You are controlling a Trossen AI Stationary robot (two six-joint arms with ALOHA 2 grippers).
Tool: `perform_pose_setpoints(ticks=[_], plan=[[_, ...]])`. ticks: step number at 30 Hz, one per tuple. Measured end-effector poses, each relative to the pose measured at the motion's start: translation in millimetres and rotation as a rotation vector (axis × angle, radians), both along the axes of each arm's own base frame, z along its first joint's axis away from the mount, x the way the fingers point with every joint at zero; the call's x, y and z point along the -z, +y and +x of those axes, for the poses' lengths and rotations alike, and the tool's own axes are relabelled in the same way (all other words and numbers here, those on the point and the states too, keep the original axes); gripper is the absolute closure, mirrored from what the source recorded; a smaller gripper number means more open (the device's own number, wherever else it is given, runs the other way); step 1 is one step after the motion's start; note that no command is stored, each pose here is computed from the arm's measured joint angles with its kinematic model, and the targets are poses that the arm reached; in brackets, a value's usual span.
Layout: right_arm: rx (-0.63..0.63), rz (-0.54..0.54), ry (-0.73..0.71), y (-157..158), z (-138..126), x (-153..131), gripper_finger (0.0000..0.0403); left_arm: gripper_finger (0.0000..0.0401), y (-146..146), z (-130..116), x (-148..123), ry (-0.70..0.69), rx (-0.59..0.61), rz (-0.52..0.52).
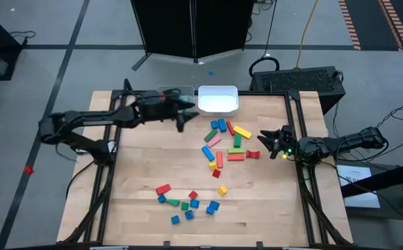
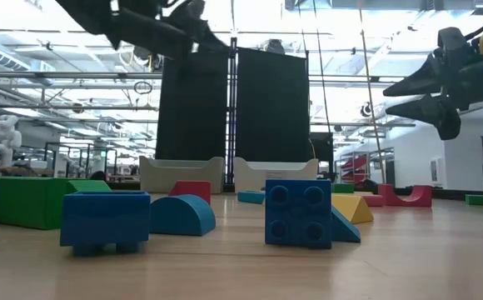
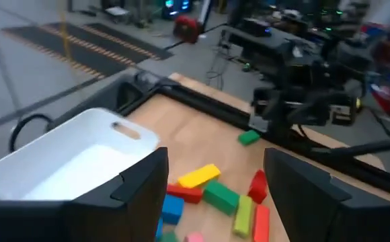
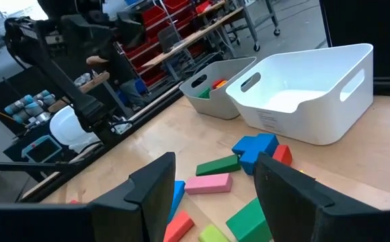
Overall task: Sort blocks by size
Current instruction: Put the green rectangular block into the white bin
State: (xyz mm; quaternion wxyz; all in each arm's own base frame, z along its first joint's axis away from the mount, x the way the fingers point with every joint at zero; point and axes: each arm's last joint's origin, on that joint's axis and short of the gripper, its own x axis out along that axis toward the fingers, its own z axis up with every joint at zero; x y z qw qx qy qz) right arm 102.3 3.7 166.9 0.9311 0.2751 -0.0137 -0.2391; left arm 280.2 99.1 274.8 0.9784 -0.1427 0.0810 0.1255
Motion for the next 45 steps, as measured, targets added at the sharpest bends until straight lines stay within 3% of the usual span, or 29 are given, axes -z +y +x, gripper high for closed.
perform_pose_setpoints(ticks=[5, 8, 14, 17, 19, 26, 31, 33, 36, 40, 45], plan=[[-0.002, 0.006, -0.002, 0, 0, 0, 0.0209, 0.0165, -2, 45, 15, 0.081, 0.032, -0.059], [-0.004, 0.006, -0.002, 0, 0, 0, 0.0209, 0.0166, -6, 78, 18, 0.140, 0.076, -0.033], [-0.012, 0.002, 0.024, 0, 0, 2, 0.0209, 0.0166, -10, 134, 22, 0.325, 0.212, 0.241], [-0.046, 0.017, 0.029, 1, 0, 3, 0.0209, 0.0166, -2, 152, 34, 0.425, 0.257, 0.304], [-0.074, 0.034, 0.025, 2, 0, 4, 0.0209, 0.0166, 3, 162, 41, 0.459, 0.270, 0.276], [-0.154, 0.082, 0.019, 4, 1, 4, 0.0209, 0.0166, 0, 191, 43, 0.507, 0.111, -0.034], [-0.158, 0.123, 0.004, 5, 2, 4, 0.0209, 0.0166, -18, 206, 42, 0.490, -0.039, -0.071], [-0.190, 0.156, -0.002, 6, 2, 4, 0.0209, 0.0166, -21, 209, 50, 0.504, -0.046, -0.077], [-0.282, 0.185, 0.008, 8, 2, 5, 0.0209, 0.0166, -26, 216, 68, 0.538, 0.069, -0.012], [-0.427, 0.220, 0.037, 13, 3, 7, 0.0209, 0.0166, -36, 221, 82, 0.584, 0.263, 0.151], [-0.505, 0.264, 0.063, 15, 3, 9, 0.0209, 0.0166, -41, 222, 81, 0.592, 0.370, 0.328]])
